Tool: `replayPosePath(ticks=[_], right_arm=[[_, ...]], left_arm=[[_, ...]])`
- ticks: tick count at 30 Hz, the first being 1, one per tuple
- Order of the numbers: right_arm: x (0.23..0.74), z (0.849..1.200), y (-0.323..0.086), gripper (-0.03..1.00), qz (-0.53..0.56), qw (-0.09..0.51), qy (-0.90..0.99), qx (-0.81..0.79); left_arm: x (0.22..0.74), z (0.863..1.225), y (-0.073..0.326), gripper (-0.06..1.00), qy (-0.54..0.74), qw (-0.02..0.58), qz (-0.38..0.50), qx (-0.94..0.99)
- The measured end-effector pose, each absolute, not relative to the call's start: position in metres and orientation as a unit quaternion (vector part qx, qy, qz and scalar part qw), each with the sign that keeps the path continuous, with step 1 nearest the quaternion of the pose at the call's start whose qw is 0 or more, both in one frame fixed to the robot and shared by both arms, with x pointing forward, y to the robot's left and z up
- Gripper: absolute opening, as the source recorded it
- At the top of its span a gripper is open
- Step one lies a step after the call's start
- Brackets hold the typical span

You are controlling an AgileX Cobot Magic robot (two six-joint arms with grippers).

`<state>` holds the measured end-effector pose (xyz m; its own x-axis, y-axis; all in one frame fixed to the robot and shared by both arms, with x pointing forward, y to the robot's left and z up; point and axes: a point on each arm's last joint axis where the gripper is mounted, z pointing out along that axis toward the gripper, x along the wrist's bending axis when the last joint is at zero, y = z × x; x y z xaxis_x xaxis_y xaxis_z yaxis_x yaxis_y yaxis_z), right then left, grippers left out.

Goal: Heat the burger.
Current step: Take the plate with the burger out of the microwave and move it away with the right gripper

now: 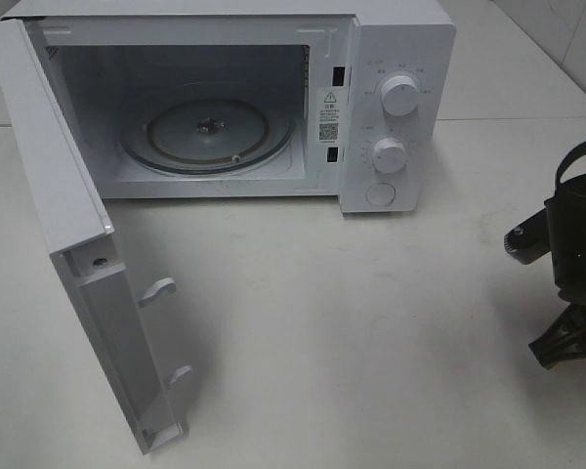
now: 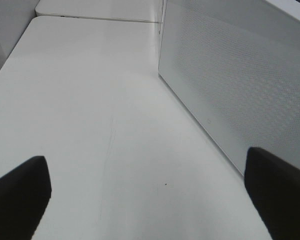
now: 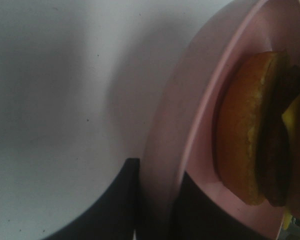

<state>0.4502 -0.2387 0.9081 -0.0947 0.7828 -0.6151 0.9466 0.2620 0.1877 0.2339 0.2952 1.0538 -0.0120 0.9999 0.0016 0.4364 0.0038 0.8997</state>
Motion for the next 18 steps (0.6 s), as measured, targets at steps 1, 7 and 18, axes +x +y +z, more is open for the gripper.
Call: replayPosePath(ticks=[1,7,18], right_arm=[[0.451,0.906,-0.240,0.16,-0.129,0.316,0.726,0.597],[0.458,0.895,-0.248,0.16,-0.134,0.315,0.715,0.610],[0.470,0.859,-0.255,0.20,-0.163,0.331,0.700,0.611]], left_arm=[[0.234,1.054,0.295,0.97,0.603,0.373,0.378,0.596],[0.234,1.054,0.295,0.97,0.603,0.373,0.378,0.596],[0.234,1.054,0.295,0.97,0.603,0.373,0.378,0.596]])
